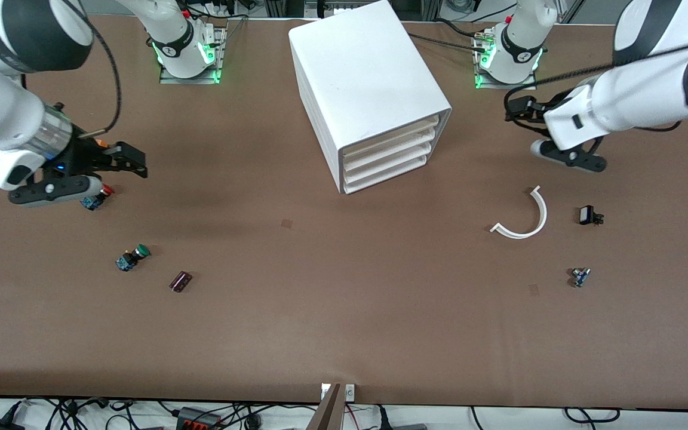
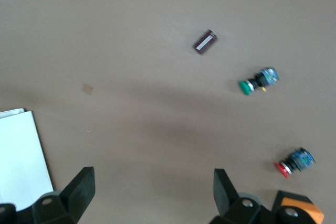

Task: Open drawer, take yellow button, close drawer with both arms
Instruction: 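Move the left gripper to the drawer handle while the right gripper advances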

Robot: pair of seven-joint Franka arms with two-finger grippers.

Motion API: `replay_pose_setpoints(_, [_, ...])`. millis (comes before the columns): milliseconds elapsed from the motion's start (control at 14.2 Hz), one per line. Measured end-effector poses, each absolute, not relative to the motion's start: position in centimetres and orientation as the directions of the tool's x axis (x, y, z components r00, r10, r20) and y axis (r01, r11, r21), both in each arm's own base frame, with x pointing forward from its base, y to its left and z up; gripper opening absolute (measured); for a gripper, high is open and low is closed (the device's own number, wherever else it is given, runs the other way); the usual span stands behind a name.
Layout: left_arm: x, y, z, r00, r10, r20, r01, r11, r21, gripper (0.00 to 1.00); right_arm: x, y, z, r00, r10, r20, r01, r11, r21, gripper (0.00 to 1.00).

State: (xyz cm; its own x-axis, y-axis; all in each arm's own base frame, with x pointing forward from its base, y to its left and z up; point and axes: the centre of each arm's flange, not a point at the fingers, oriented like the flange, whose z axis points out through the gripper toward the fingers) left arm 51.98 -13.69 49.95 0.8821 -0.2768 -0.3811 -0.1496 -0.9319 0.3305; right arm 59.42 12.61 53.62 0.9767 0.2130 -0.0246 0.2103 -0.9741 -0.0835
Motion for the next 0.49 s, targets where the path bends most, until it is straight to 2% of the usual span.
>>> replay_pose_setpoints(211, [53.4, -15.6, 46.0, 0.843, -0.372, -0.388, -0.112, -0.828, 0.550, 1.00, 60.6, 17.1, 53.5, 0.961, 0.276, -0.003, 0.275, -0.958, -0.084, 1.00])
replay_pose_setpoints(492, [55.1, -17.1, 40.5, 0.835, -0.493, -0.242, -0.120, -0.594, 0.795, 1.00, 61.8, 18.0, 53.3, 0.959, 0.281, 0.023, 0.282, -0.955, -0.087, 1.00])
